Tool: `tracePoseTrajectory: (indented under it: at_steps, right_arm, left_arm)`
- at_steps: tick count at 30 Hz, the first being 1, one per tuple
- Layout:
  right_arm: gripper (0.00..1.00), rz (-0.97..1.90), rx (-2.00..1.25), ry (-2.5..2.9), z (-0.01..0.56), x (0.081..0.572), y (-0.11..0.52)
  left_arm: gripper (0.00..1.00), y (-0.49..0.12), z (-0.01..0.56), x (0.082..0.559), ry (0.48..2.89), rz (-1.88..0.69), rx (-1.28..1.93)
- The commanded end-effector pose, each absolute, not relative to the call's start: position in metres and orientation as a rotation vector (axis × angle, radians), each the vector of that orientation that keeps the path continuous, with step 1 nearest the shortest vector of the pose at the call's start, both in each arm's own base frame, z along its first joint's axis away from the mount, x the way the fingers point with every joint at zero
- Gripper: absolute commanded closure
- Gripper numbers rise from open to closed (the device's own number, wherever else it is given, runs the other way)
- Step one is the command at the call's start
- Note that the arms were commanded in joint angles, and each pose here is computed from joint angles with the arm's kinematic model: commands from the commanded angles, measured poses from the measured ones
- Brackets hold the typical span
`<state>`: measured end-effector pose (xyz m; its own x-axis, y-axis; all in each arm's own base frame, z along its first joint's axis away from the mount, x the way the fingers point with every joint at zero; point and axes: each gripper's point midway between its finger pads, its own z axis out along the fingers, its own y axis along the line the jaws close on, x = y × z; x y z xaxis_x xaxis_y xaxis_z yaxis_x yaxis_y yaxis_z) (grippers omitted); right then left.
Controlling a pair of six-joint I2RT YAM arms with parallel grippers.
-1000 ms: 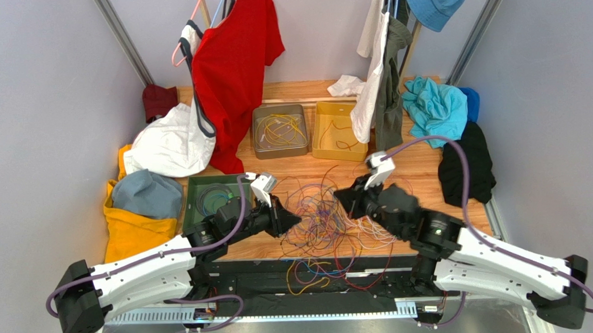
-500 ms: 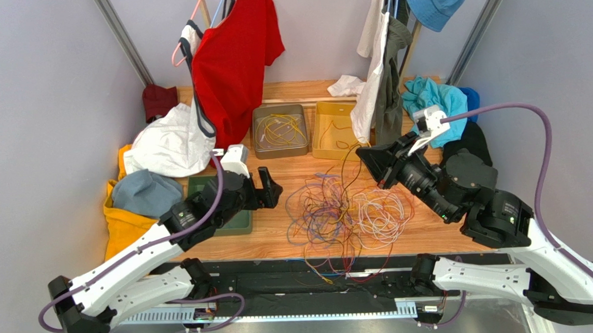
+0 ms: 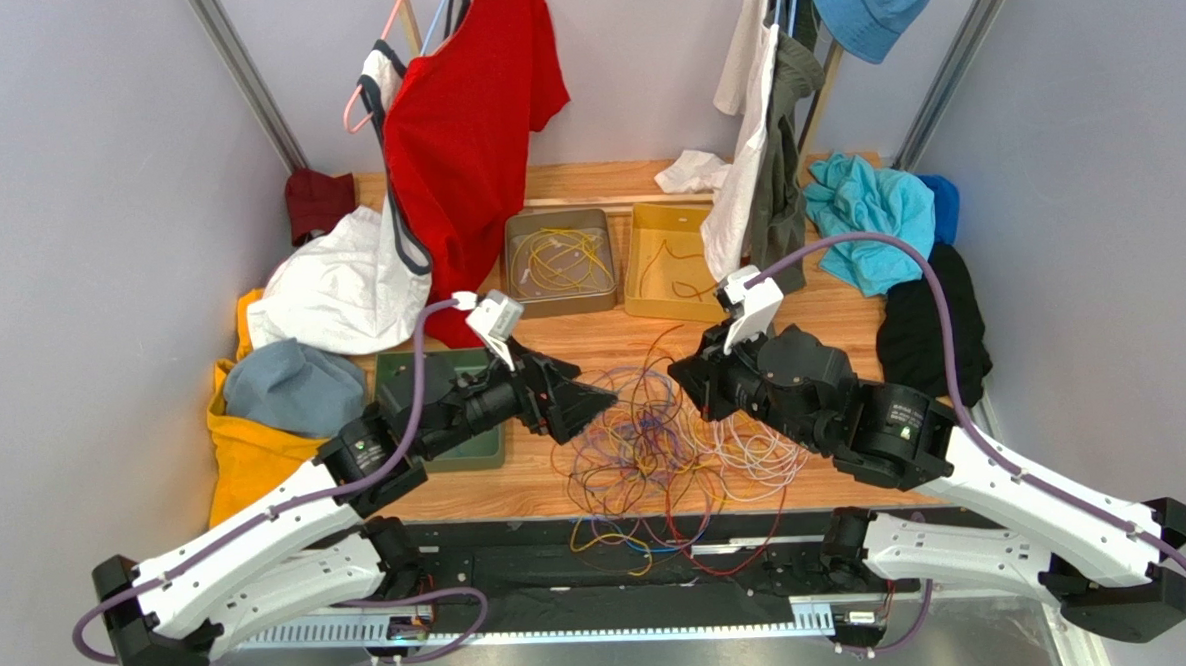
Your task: Untangle the cables
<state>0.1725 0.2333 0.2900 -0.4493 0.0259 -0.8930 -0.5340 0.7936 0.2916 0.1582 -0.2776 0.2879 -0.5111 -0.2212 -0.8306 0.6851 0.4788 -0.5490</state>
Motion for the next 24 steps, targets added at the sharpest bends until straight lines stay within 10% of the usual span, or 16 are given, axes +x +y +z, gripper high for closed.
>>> tracePoseTrajectory:
  at_steps: [1,10,13,16,17,24]
  right_arm:
    - [1.00,0.800,-0.336,1.885,0.311,0.171,0.248]
    - [1.00,0.840,-0.352,1.886,0.314,0.168,0.254]
    - [1.00,0.848,-0.359,1.892,0.312,0.166,0.255]
    - [1.00,0.854,-0.356,1.885,0.313,0.164,0.252]
    - [1.00,0.849,-0.355,1.889,0.311,0.164,0.251]
    - [0.97,0.852,-0.334,1.879,0.309,0.161,0.241]
  left_arm:
    - [0.01,-0.301,0.305,0.148,1.647,-1.268,0.532]
    - [0.01,-0.322,0.296,0.150,1.632,-1.306,0.587]
    - [0.20,-0.327,0.292,0.155,1.646,-1.293,0.595]
    - [0.69,-0.332,0.290,0.158,1.660,-1.285,0.606]
    - [1.00,-0.331,0.286,0.159,1.686,-1.271,0.597]
    - [1.00,-0.312,0.298,0.167,1.684,-1.200,0.510]
